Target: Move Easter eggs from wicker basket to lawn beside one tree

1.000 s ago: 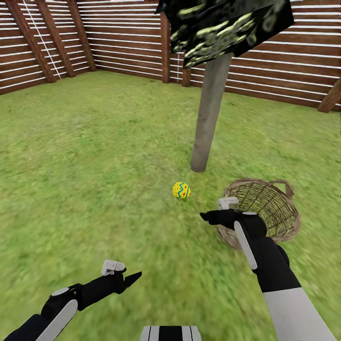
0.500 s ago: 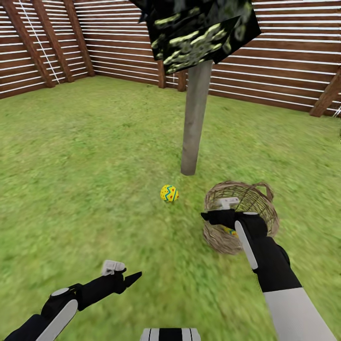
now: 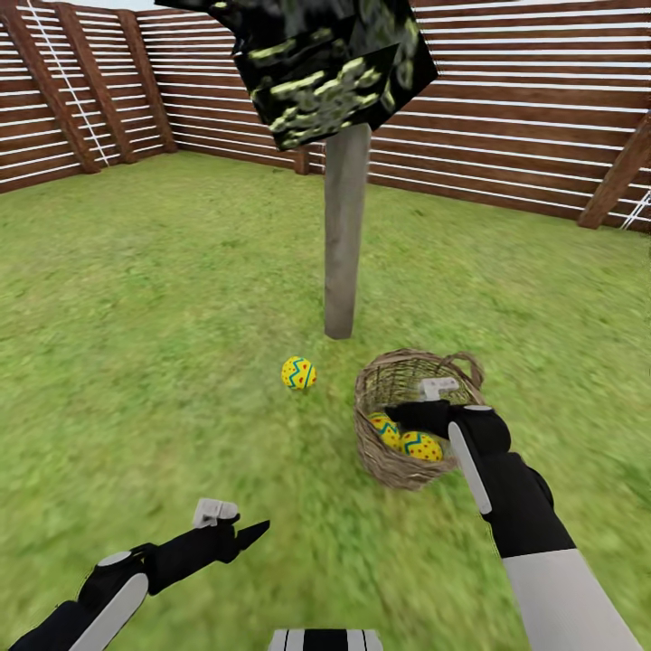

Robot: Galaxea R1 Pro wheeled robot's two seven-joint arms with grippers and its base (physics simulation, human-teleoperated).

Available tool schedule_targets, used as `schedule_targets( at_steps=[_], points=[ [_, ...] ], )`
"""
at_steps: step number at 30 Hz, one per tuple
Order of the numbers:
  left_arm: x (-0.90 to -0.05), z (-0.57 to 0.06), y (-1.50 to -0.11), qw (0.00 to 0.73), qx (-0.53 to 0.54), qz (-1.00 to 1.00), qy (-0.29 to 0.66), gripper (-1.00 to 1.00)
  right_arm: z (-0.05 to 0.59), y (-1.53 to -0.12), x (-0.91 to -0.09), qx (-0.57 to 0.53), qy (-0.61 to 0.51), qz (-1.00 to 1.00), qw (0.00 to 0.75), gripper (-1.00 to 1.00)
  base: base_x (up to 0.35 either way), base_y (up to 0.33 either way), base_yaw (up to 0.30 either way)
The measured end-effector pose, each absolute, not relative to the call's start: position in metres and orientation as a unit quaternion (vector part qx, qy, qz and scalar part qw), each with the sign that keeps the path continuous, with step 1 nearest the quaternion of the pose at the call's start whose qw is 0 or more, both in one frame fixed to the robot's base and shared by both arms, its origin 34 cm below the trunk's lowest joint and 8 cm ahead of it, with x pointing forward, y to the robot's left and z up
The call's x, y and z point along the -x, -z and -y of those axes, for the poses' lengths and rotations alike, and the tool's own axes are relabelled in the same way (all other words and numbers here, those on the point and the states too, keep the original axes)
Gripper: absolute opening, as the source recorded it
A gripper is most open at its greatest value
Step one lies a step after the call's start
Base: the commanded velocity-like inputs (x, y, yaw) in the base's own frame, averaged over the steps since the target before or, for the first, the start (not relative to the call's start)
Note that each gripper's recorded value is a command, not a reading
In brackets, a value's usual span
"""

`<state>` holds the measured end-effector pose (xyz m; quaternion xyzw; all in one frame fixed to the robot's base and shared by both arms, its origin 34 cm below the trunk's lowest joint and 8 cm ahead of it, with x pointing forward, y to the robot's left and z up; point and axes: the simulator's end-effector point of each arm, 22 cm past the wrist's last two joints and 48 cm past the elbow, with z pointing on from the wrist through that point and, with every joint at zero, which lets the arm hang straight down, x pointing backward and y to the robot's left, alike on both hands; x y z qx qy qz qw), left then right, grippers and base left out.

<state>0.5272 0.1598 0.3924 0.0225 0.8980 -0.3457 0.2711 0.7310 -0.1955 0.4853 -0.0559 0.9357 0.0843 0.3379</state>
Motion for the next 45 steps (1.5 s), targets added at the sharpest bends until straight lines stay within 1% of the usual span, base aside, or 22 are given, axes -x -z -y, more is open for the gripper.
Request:
schedule_targets(
  at_steps=[14,16,21,24,35,38,45],
  points=[
    [-0.521,-0.164,-0.379,0.258,-0.016,-0.904,0.340,1.00,0.195,-0.458,-0.722,0.056,-0.082,-0.945,0.310,1.00,0.000,-0.302,0.082],
    [-0.522,-0.165,-0.378,0.260,-0.015,-0.904,0.340,1.00,0.195,-0.456,-0.721,0.056,-0.082,-0.946,0.309,1.00,0.000,-0.070,0.123],
    [-0.534,-0.169,-0.384,0.295,-0.013,-0.894,0.337,1.00,0.192,-0.451,-0.720,0.059,-0.084,-0.947,0.304,1.00,0.000,-0.013,0.124],
    [-0.535,-0.171,-0.382,0.298,-0.012,-0.894,0.335,1.00,0.192,-0.447,-0.719,0.060,-0.085,-0.948,0.301,1.00,0.007,-0.003,0.124],
    [-0.526,-0.174,-0.365,0.280,-0.004,-0.902,0.330,1.00,0.189,-0.415,-0.703,0.066,-0.083,-0.958,0.265,1.00,0.188,-0.191,0.105],
    [-0.525,-0.174,-0.363,0.278,-0.003,-0.902,0.330,1.00,0.187,-0.412,-0.703,0.068,-0.084,-0.958,0.264,1.00,0.028,-0.263,0.012],
    [-0.525,-0.175,-0.363,0.279,-0.002,-0.902,0.329,1.00,0.177,-0.401,-0.696,0.085,-0.083,-0.960,0.255,1.00,-0.007,-0.028,0.001]
  ],
)
